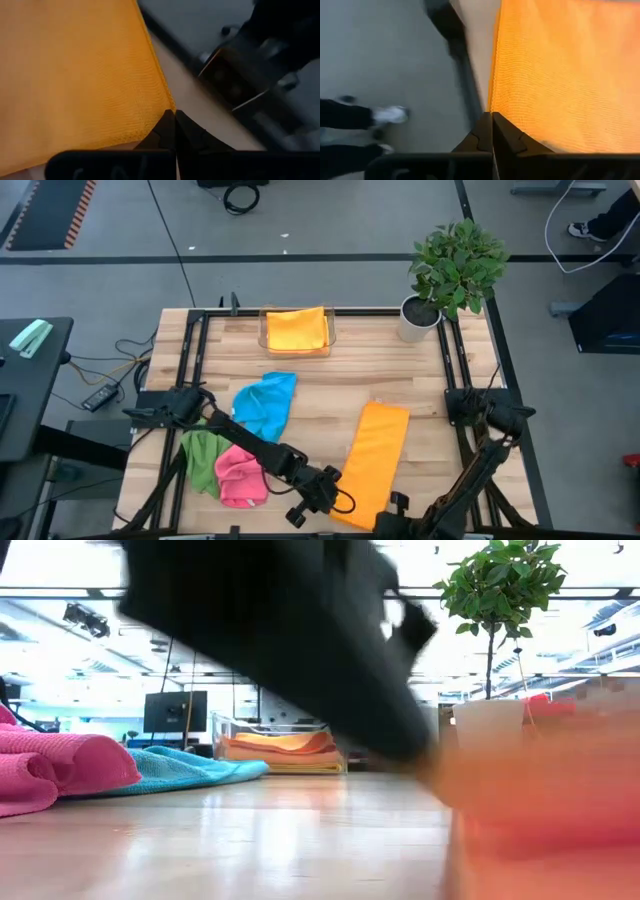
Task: Fold microfiber towels
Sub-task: Fold the orange microfiber towel
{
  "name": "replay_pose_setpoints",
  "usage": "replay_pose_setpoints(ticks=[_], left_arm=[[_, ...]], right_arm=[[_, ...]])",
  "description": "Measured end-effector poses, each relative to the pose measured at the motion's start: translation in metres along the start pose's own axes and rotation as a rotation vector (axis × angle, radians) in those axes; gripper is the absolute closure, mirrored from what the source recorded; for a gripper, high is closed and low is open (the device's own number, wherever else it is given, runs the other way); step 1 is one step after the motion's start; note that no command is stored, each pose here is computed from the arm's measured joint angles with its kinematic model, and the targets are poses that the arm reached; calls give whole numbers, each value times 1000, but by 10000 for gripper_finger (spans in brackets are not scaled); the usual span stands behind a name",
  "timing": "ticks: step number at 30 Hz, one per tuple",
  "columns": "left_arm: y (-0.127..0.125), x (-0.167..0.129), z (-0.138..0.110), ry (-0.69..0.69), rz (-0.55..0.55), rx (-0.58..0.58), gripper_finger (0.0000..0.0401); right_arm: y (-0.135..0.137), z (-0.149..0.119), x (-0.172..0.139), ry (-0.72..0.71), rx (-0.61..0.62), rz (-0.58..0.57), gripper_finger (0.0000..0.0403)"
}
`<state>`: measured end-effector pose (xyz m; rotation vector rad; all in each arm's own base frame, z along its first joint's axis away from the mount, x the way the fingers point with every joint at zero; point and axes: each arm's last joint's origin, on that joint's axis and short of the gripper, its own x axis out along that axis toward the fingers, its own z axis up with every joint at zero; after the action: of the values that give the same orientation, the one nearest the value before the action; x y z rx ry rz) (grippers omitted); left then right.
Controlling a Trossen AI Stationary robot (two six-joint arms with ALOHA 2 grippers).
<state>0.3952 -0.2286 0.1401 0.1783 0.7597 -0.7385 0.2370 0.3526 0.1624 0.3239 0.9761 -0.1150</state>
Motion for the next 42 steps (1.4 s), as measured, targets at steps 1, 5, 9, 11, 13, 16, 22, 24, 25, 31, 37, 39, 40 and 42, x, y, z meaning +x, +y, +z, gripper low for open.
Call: replay_pose_setpoints(ticks=[1, 5, 9, 11, 13, 16, 22, 24, 25, 31, 37, 39, 40, 42], left_arm=[[-1, -6, 5, -18, -1, -10, 400], [-3, -30, 24, -87, 6, -71, 400], [2, -61, 43, -172, 20, -173, 400], [5, -71, 49, -199, 30, -205, 400], [6, -75, 51, -214, 36, -194, 400], [4, -71, 49, -203, 38, -181, 400], [-4, -39, 36, -162, 28, -194, 400], [-7, -29, 32, -165, 18, -209, 400], [-8, -24, 31, -166, 15, -212, 400], [-10, -2, 23, -208, -7, -276, 400], [-8, 3, 23, -246, -15, -312, 387], [-5, 2, 24, -253, -11, -319, 366], [-4, 2, 24, -254, -9, -322, 354], [1, 0, 24, -256, -6, -355, 330]], right_arm=[[1, 4, -7, -6, 16, 18, 399], [0, 22, -38, -31, 71, 85, 400], [-6, 40, -69, -56, 150, 126, 400], [-13, 48, -81, -56, 190, 117, 400], [-17, 53, -89, -55, 201, 112, 400], [-19, 55, -86, -57, 194, 99, 400], [-15, 46, -61, -16, 187, 57, 400], [-15, 45, -53, 4, 194, 49, 400], [-15, 44, -49, 13, 202, 47, 400], [-10, 35, -38, 62, 225, 57, 400], [-5, 26, -43, 98, 271, 85, 399], [-2, 22, -45, 121, 283, 107, 399], [-1, 20, -46, 132, 287, 110, 398], [1, 18, -47, 140, 294, 121, 398]])
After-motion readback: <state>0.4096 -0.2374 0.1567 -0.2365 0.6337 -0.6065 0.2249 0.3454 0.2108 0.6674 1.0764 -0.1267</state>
